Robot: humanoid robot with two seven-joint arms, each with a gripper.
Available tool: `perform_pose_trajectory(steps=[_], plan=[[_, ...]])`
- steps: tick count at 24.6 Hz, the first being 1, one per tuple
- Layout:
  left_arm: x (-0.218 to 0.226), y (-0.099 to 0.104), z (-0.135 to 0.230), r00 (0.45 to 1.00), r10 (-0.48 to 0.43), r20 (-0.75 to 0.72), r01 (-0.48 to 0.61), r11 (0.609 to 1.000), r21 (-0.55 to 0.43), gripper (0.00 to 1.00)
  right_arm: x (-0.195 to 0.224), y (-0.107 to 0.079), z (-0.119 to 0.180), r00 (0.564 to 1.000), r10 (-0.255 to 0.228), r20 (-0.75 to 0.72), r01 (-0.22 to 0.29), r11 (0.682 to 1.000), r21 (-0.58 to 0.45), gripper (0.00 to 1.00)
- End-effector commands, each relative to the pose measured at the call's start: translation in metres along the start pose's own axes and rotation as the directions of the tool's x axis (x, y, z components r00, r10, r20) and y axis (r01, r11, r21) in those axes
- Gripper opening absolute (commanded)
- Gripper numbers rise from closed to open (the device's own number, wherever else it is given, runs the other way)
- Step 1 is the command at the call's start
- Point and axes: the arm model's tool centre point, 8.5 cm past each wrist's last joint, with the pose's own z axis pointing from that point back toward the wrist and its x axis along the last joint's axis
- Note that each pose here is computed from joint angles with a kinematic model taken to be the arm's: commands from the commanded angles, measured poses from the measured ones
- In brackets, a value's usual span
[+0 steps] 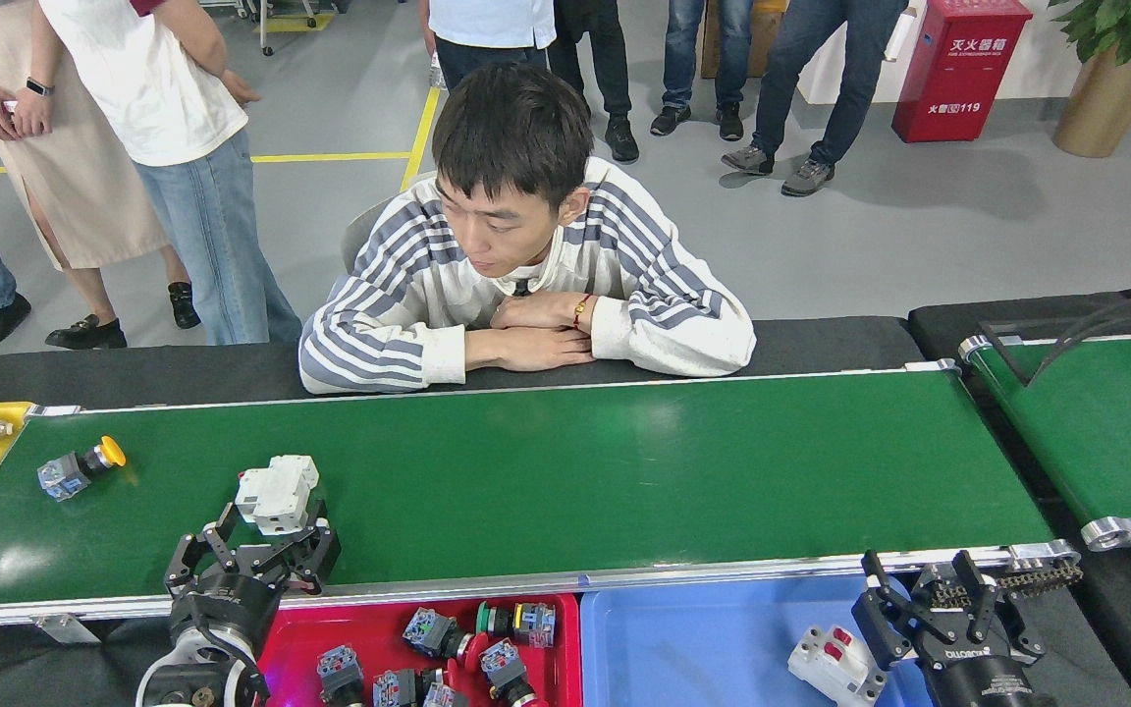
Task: Pick switch part from conveyor to tray
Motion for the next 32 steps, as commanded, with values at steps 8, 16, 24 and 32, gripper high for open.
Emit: perform_pose_trajectory(steps=[8,16,24,32], plan=[[-0.035,0.002,-0.019,1.000,0.000,-0.030,-0.001,1.000,-0.028,0.23,0.003,-0.008,-0.004,0.999,0.008,0.039,-0.007,1.000,-0.026,1.00],[0.048,0.018,0.057,0.948,-0.034,0.316,-0.009,0.991,0.133,0.10,0.001,-0.009,-0.003,0.999,0.005,0.034,-0.004,1.000,-0.030,1.00],[0.229,0.023,0.150,0.685,-0.071,0.726,-0.048,0.989,0.141,0.42,-0.019,-0.025,-0.005,0.998,0.055,0.008,-0.055,0.997,-0.052,1.00],[0.335,0.042,0.193,0.701,-0.065,0.710,-0.053,0.988,0.143,1.00,-0.023,-0.024,-0.005,0.990,0.141,-0.010,-0.141,0.990,-0.028,1.00]])
